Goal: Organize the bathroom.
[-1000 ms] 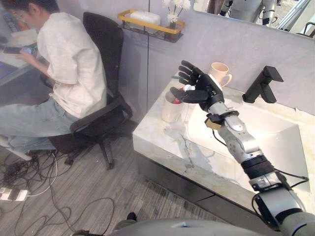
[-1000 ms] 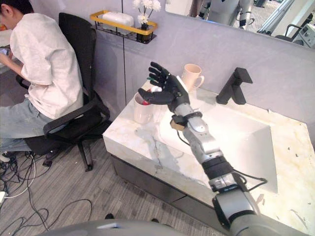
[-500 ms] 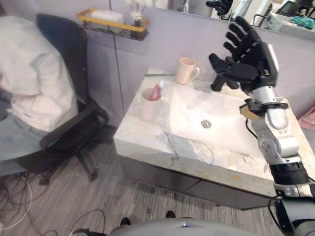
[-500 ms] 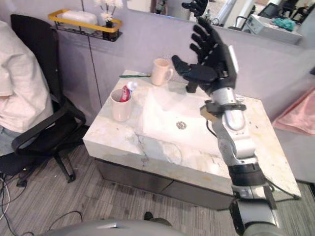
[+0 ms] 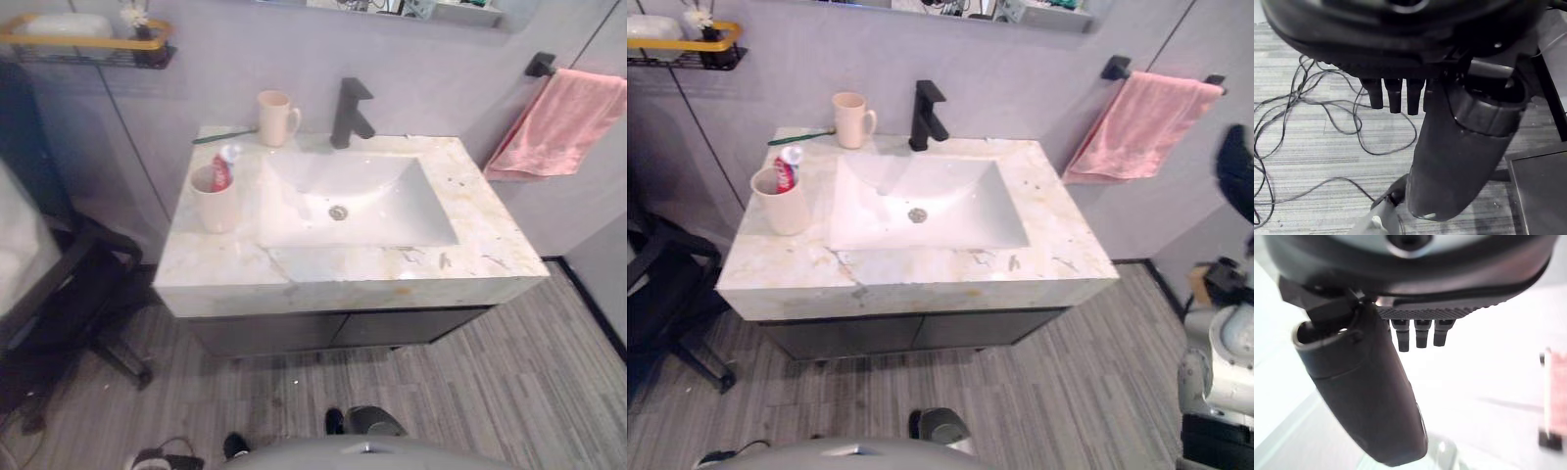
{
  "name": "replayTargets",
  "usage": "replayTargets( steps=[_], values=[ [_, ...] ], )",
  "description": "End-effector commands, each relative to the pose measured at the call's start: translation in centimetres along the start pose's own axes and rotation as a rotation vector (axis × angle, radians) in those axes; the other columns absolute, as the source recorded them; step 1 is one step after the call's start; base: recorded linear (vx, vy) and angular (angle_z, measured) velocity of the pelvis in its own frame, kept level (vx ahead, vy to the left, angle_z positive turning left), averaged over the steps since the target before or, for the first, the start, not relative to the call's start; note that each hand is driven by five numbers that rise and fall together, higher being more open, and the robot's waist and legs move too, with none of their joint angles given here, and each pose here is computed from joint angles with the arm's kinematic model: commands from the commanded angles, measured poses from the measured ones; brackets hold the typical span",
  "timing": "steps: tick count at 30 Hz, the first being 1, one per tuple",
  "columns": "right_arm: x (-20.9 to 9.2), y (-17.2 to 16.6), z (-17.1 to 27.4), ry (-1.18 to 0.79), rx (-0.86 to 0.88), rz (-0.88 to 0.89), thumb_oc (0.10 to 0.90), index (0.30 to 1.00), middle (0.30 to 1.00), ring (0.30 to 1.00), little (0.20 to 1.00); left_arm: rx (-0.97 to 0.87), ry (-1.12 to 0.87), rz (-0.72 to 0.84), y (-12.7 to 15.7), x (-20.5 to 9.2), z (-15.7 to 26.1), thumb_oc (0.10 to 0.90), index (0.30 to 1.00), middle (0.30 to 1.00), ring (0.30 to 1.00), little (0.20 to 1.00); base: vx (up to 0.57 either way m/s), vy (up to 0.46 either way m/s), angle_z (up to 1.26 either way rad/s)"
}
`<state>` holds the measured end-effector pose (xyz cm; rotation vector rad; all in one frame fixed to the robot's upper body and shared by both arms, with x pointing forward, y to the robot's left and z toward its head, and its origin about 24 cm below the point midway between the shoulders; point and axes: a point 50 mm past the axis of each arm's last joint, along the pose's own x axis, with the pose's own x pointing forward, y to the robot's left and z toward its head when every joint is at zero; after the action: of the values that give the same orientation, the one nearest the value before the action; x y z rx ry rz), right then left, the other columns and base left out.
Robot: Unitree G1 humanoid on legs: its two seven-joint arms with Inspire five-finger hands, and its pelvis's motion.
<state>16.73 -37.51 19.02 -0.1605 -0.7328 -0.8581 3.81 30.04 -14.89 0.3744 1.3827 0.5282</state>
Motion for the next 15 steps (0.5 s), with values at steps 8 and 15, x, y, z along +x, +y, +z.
replayTargets(
  steps=[8, 15],
  values=[
    [-4.0, -9.6, -6.1, 0.238, -0.32, -0.708, 0.8, 0.9, 0.9, 0.9, 0.9, -0.196, 0.018, 0.11, 1.8, 0.2, -0.6, 0.8, 0.9, 0.9, 0.9, 0.9, -0.12, -0.195, -0.66],
    [-21.9, -12.8, -14.7, 1.11, -0.43, -0.747, 0.8, 0.9, 0.9, 0.9, 0.9, -0.169, 0.034, 0.062, -0.5, -0.1, 0.5, 0.8, 0.9, 0.9, 0.9, 0.9, -0.19, -0.194, -0.16]
  ],
)
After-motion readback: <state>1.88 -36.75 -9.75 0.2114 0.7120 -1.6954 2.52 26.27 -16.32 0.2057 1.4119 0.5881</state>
